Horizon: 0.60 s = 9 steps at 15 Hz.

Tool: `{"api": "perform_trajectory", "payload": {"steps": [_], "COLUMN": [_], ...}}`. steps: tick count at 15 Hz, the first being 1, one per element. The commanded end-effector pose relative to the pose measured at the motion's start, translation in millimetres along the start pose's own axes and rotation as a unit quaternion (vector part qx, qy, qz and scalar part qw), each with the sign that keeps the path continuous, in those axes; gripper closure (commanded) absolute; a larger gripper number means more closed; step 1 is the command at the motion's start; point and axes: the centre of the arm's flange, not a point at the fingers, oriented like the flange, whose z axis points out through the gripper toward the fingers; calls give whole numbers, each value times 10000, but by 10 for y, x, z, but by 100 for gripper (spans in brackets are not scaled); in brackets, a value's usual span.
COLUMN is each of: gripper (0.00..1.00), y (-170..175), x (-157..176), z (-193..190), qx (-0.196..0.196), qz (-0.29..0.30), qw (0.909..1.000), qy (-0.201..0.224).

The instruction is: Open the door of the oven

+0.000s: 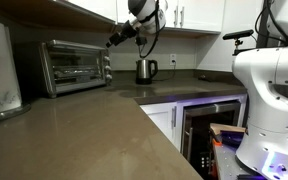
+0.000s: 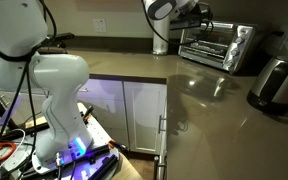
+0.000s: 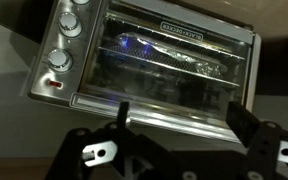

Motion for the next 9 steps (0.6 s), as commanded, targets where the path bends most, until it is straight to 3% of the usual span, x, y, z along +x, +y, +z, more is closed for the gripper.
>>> {"api": "perform_trajectory", "payload": {"steps": [1,2,9], "gripper": [28,29,77], "y": [-50,-71,-246], "x": [149,182,394], "z": [295,315,385], "qx": [-130,-191,-291], "qz": [-564,-671,-1004], "qw": [9982,9974,9939], "qy": [-183,-173,347]}}
